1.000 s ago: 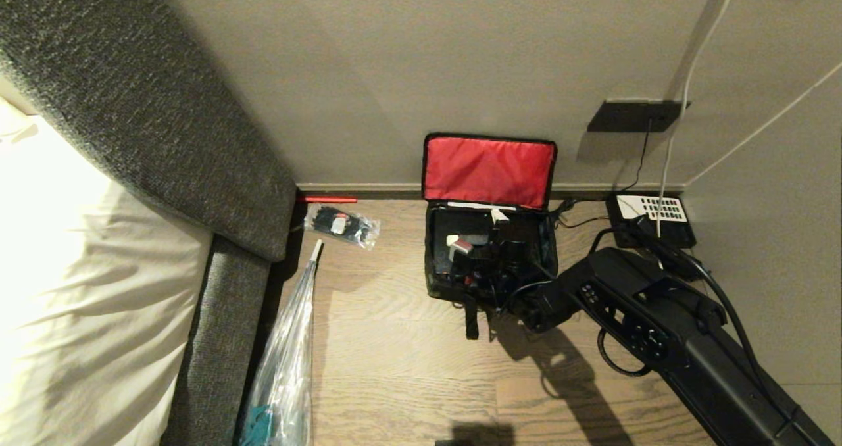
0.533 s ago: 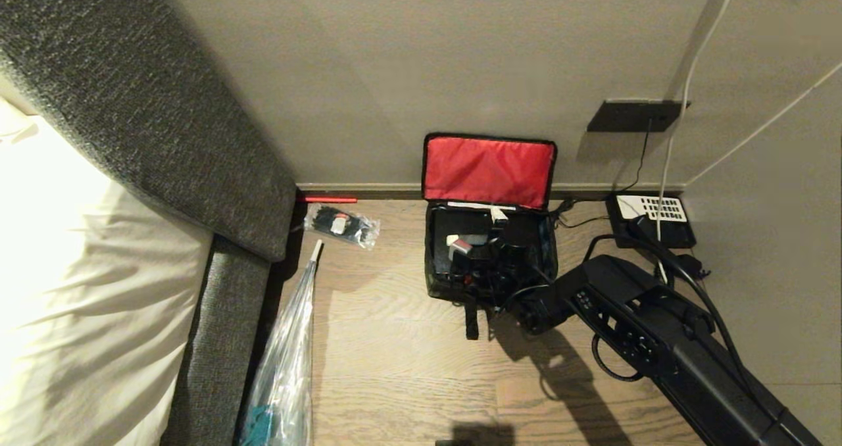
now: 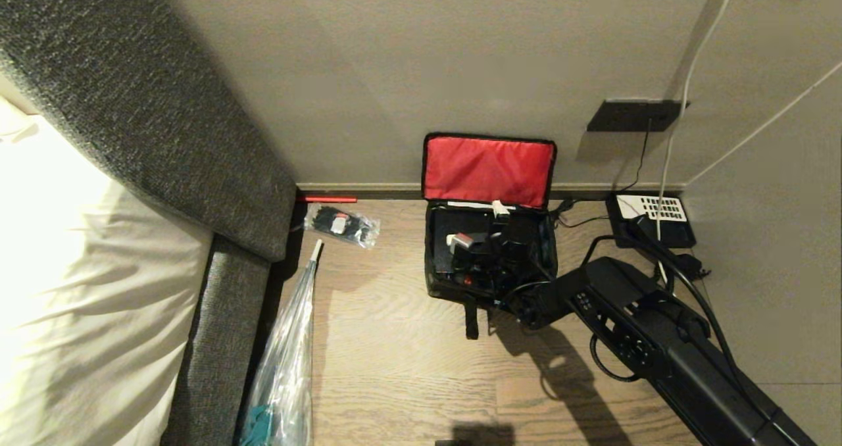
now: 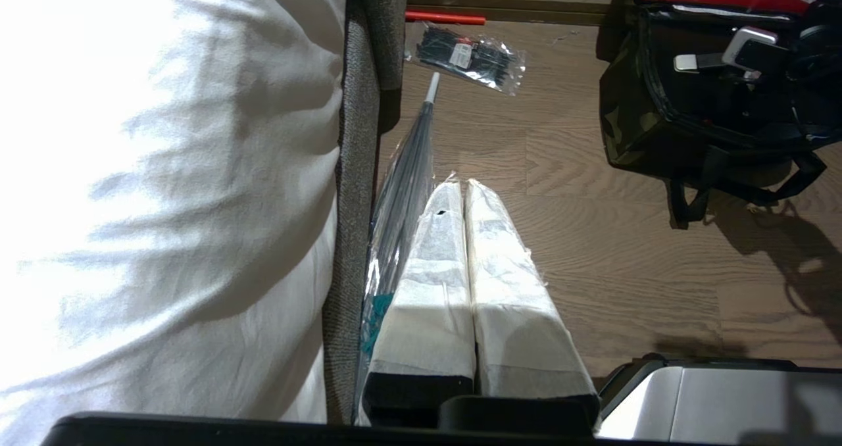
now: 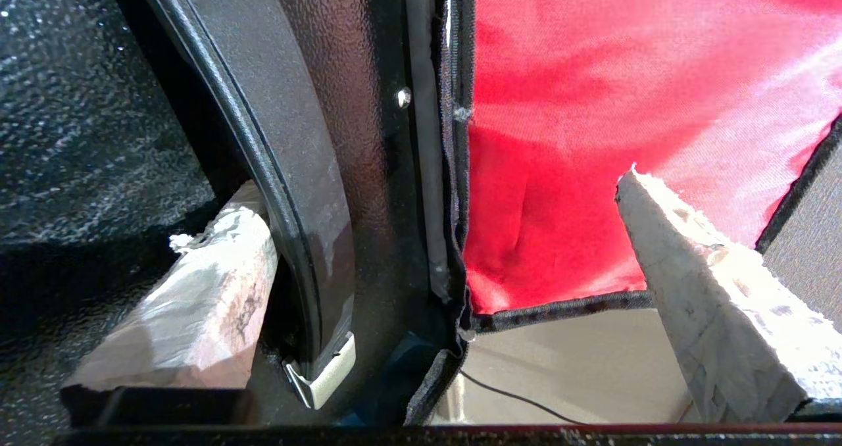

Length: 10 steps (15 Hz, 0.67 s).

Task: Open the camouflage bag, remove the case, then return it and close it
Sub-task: Grip the handle

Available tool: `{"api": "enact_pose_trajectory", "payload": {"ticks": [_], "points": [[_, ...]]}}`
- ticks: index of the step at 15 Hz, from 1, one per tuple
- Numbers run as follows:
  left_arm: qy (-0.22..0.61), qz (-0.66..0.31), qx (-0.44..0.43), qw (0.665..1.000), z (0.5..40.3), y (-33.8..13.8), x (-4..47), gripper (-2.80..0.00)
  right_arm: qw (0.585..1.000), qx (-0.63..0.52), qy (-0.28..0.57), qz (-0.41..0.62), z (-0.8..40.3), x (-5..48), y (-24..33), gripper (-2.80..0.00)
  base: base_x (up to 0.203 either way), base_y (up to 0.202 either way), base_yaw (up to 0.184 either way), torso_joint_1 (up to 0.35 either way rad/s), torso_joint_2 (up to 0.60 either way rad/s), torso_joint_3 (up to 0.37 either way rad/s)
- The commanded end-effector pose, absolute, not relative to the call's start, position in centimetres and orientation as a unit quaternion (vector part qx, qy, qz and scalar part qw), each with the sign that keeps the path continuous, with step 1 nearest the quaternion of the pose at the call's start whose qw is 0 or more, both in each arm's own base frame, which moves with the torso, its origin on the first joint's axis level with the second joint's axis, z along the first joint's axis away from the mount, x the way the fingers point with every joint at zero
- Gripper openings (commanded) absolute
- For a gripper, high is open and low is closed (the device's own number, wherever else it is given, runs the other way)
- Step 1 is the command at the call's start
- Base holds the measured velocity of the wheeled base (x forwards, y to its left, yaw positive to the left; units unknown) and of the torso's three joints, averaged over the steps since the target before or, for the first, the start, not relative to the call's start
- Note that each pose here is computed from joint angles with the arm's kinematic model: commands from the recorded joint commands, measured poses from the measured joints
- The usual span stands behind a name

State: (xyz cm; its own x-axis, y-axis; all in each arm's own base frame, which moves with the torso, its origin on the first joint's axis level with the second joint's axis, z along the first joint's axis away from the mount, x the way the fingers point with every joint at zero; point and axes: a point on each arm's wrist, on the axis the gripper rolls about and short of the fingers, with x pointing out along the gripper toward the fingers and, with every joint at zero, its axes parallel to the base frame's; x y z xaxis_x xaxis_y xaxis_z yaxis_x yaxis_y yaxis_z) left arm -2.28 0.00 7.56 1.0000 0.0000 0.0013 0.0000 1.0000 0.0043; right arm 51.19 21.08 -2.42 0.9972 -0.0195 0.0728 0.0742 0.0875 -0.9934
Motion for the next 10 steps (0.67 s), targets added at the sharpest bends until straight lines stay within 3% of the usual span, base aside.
{"api": "enact_pose_trajectory", "payload": {"ticks": [1, 4, 5, 10], "points": [[-0.001, 0.000, 0.002, 1.000, 7.56, 0.00, -2.28, -2.80, 0.734, -0.679, -0.014, -0.032, -3.17, 51.25, 20.84, 0.00, 0.000, 0.000, 0.000, 0.000, 0.00, 0.000], [-0.001, 0.000, 0.002, 1.000, 7.56, 0.00, -2.28, -2.80, 0.731, -0.682, -0.014, -0.029, -3.24, 51.42, 20.41, 0.00, 0.000, 0.000, 0.000, 0.000, 0.00, 0.000], [-0.001, 0.000, 0.002, 1.000, 7.56, 0.00, -2.28, -2.80, 0.730, -0.683, -0.008, -0.029, -3.34, 51.43, 20.39, -2.80, 0.000, 0.000, 0.000, 0.000, 0.00, 0.000], [-0.001, 0.000, 0.002, 1.000, 7.56, 0.00, -2.28, -2.80, 0.736, -0.676, -0.009, -0.034, -3.60, 51.35, 20.43, -2.80, 0.000, 0.000, 0.000, 0.000, 0.00, 0.000]]}}
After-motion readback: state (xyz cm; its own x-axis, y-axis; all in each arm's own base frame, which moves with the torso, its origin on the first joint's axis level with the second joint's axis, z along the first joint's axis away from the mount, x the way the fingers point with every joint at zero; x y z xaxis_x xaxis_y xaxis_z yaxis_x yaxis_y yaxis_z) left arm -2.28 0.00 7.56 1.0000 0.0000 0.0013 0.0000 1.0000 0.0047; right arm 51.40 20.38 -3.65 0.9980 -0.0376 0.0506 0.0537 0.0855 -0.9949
